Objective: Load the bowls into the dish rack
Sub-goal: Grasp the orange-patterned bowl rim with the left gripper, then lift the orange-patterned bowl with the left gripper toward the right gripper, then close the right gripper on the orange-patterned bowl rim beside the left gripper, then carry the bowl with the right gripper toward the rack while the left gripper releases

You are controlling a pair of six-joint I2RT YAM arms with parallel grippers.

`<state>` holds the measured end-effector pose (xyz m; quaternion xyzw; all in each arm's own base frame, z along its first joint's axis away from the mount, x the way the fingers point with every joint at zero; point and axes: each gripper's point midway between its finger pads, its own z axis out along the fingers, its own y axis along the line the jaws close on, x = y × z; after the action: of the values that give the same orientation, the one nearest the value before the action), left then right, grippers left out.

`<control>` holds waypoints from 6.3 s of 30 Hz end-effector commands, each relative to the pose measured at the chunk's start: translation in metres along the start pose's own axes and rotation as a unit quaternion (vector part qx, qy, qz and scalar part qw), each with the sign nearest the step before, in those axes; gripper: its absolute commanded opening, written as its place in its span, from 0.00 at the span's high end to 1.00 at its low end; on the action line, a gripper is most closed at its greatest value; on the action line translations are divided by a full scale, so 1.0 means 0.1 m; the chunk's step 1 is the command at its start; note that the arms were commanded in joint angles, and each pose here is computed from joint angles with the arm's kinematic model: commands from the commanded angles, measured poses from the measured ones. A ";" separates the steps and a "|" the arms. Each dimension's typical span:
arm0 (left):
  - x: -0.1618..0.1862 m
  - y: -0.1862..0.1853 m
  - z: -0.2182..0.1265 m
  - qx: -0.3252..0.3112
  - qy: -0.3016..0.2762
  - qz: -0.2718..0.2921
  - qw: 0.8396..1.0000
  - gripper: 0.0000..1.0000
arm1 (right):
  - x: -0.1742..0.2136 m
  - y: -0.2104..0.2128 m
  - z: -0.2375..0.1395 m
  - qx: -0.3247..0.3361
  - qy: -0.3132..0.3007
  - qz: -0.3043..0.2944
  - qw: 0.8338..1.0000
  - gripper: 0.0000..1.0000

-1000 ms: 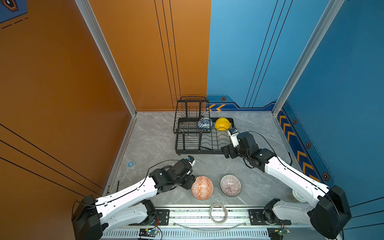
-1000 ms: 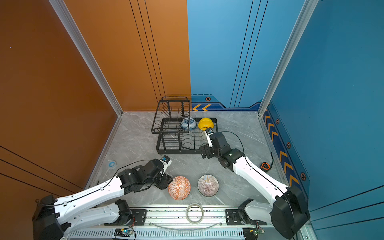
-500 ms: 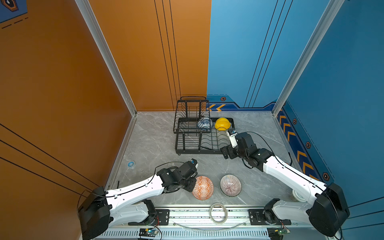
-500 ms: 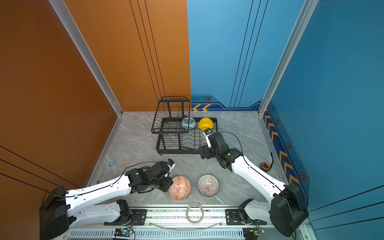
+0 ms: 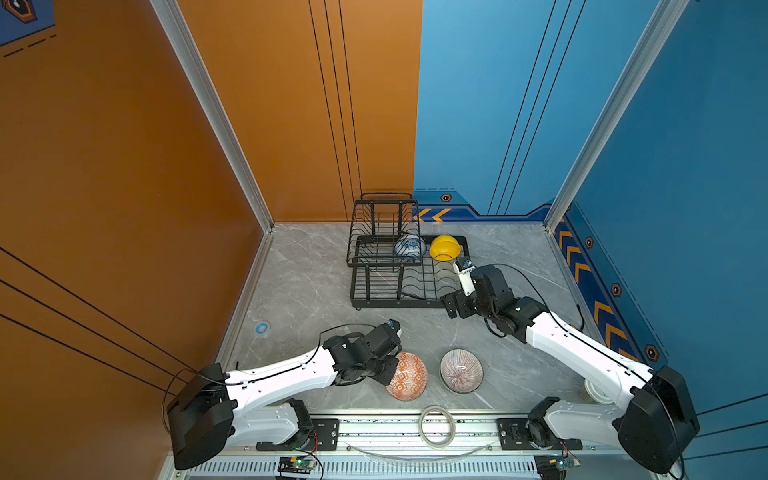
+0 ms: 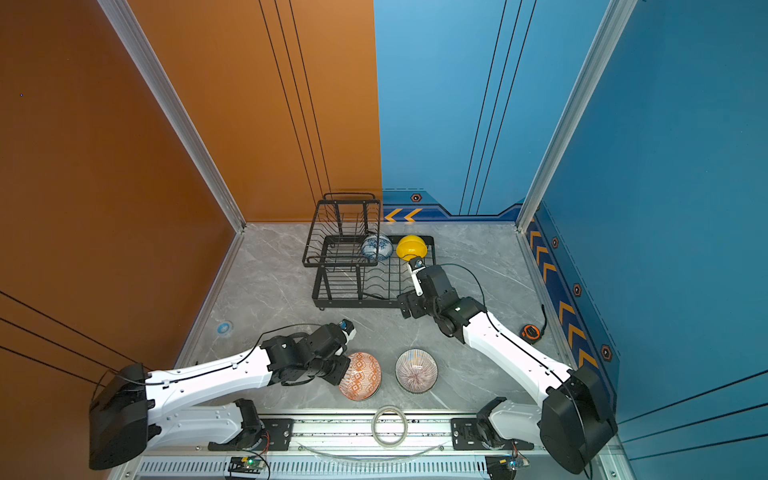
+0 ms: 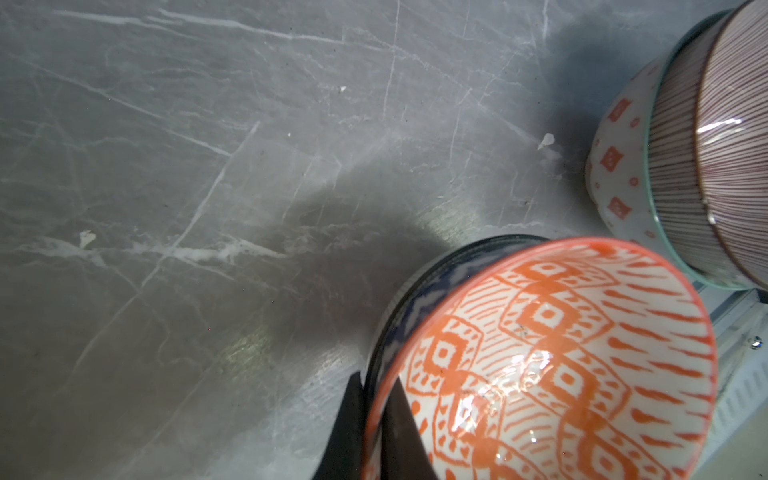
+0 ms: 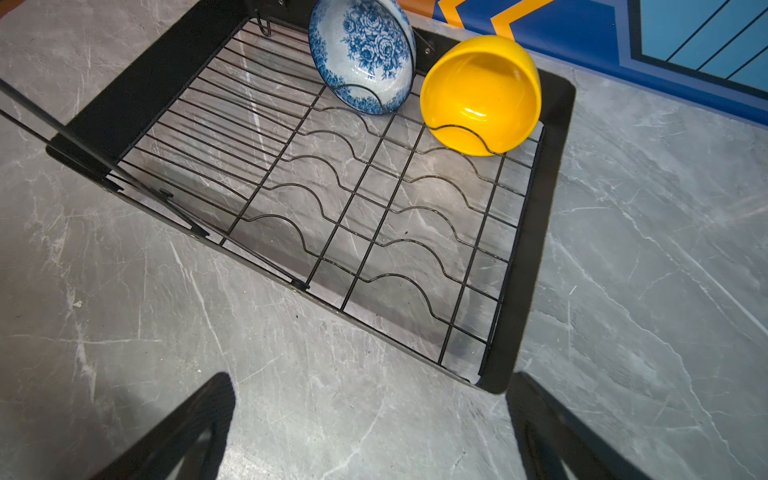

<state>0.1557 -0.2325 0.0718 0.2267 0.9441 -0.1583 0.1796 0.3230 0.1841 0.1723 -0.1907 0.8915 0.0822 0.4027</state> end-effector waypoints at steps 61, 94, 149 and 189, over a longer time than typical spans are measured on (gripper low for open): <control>-0.27 0.38 -0.07 -0.033 -0.086 -0.009 0.996 0.86 | 0.07 0.01 -0.14 -0.021 -0.007 0.013 1.000 0.00; -0.43 0.36 -0.31 -0.030 -0.119 -0.007 0.992 1.00 | 0.04 0.02 -0.18 -0.027 -0.011 0.011 1.000 0.00; -2.18 -0.19 -1.38 0.016 -0.416 -0.009 0.909 1.00 | -0.70 0.73 -0.55 -0.176 -0.057 0.118 0.976 0.33; -1.95 -0.21 -1.42 0.028 -0.358 0.043 0.932 0.15 | -0.43 0.34 -0.34 -0.083 -0.077 0.044 0.993 1.00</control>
<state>0.2754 -0.2760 0.2722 0.1931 0.8027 -0.2451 0.5082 0.3014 0.2245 0.2042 -0.1709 0.8786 0.2059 0.3955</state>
